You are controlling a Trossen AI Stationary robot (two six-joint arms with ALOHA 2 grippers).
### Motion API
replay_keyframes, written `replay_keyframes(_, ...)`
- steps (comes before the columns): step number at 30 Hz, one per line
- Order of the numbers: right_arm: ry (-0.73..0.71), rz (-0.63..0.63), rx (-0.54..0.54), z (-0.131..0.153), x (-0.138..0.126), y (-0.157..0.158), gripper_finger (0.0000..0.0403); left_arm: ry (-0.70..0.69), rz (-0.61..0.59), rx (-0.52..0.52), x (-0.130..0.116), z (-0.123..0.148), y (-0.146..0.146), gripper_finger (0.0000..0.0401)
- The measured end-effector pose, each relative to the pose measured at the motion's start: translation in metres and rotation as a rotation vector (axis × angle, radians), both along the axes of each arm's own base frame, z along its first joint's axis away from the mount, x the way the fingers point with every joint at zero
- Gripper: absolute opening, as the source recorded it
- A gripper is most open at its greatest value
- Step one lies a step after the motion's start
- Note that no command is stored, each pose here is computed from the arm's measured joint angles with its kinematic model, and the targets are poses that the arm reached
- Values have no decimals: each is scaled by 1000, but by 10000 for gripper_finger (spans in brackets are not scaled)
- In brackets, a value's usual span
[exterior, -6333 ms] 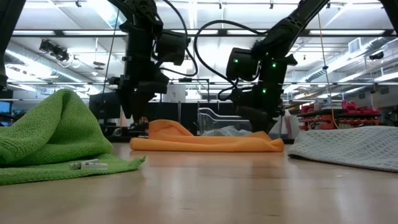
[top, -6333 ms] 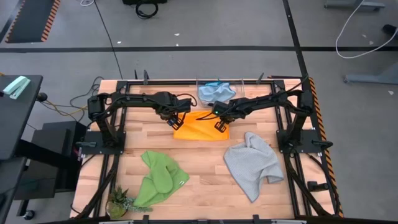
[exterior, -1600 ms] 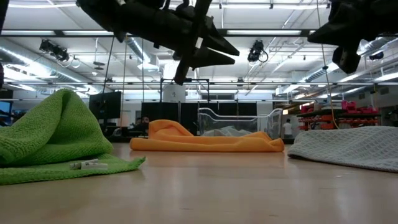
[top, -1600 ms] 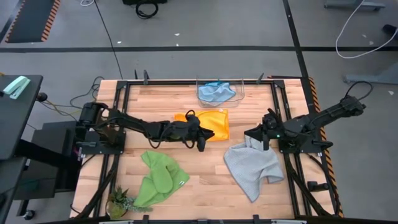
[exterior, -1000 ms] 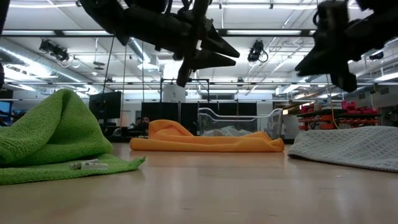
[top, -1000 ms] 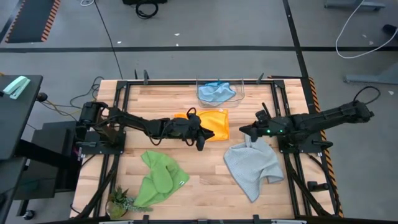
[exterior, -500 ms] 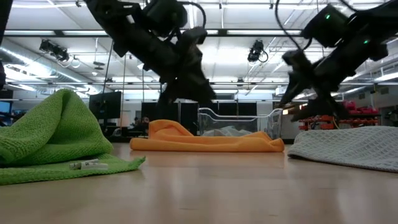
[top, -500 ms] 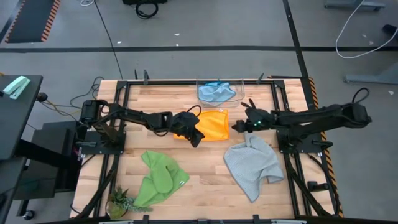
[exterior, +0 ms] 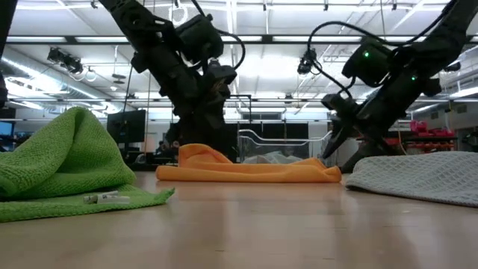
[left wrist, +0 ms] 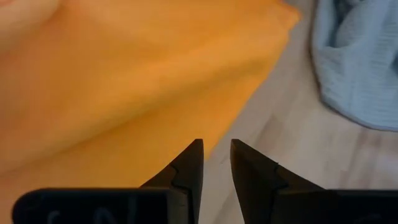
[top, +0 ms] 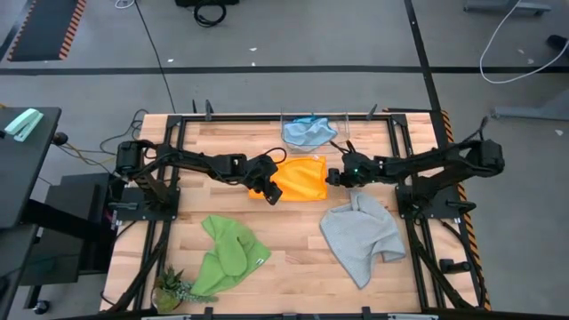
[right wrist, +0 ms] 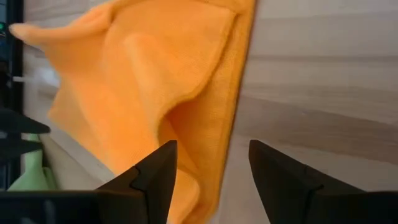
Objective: Fold microfiber towels
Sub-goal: Fold the orange microfiber cloth
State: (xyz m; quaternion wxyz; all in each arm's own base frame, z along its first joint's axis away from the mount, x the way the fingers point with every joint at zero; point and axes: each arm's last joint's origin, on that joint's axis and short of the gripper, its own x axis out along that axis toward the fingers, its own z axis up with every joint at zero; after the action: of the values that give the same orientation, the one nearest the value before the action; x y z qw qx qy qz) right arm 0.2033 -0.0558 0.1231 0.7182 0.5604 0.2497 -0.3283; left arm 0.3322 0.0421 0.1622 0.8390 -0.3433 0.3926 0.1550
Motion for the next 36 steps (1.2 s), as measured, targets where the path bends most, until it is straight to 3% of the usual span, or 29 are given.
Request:
replay_keyframes(7,-5,22,8,-9,8,-2,206,44,13,-4,-4,-3,5,82)
replay_keyframes(16,-65,125,-35,5,28,-5,206,46,-4,10,-4,-3,5,91)
replay_keyframes(25,-12,154,-39,8,21,-3,205,45,-4,10,-4,-3,5,81)
replay_keyframes(36,-34,35,-114,18,15,-20,179,47,-10,-5,-3,-3,-2,90)
